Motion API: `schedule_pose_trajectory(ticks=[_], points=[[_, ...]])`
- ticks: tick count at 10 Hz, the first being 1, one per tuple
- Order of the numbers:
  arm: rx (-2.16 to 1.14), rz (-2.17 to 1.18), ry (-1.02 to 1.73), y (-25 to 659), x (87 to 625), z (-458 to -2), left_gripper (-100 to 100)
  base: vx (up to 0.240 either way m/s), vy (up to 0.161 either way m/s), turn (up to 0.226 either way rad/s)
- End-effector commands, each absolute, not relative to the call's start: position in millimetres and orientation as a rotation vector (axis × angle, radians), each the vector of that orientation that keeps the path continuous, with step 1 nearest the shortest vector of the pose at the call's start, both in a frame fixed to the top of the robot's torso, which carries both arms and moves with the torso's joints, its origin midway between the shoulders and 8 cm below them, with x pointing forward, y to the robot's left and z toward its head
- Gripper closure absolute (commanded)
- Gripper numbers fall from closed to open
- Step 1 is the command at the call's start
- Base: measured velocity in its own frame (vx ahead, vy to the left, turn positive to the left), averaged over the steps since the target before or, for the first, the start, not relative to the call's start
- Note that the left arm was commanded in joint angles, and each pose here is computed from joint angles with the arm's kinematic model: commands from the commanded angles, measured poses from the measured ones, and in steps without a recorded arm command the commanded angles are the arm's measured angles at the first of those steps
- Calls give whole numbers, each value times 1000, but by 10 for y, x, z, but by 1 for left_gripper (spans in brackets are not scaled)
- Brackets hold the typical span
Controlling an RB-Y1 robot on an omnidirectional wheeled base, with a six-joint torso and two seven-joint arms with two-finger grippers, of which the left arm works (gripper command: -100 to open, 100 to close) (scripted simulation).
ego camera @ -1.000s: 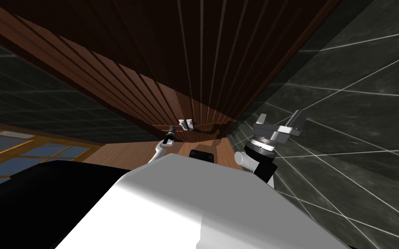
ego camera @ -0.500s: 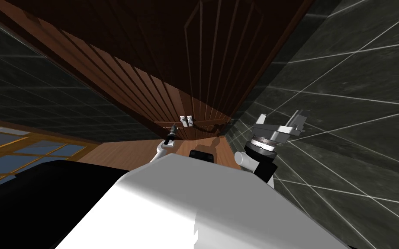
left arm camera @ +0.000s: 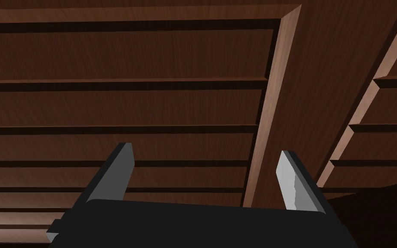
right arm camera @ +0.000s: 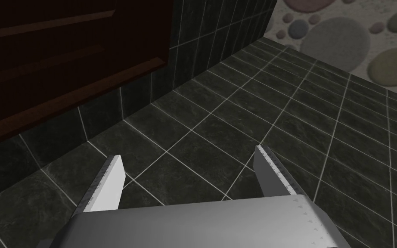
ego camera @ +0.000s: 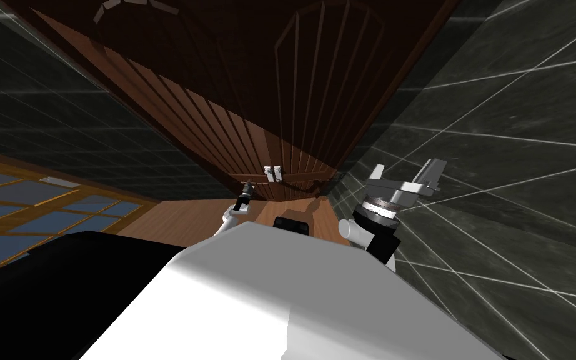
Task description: Pull the door open
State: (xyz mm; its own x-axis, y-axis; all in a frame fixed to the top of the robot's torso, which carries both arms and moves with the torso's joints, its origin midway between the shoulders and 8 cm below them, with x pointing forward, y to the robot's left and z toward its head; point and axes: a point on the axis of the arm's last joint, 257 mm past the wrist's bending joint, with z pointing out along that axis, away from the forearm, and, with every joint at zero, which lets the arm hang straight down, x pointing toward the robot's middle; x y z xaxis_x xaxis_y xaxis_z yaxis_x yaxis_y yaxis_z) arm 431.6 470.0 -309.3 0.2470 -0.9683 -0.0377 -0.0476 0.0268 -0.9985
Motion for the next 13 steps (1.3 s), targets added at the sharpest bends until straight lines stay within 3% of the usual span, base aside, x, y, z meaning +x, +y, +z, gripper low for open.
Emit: schedule_pose_trajectory(ticks=[1, 4, 9, 10, 13], points=[[-1339, -940, 1060, 4864, 4257, -3132, -100, 112, 143, 72], [-1329, -963, 1057, 4758, 4363, -3096, -100, 186, 43, -46], [-1297, -1036, 1060, 4395, 4586, -2977, -100, 200, -69, -122], [-1297, -1036, 1060, 4395, 4586, -2977, 100, -10, 8, 20], [-1297, -1036, 1060, 4395, 4586, -2977, 100, -30, 14, -18]])
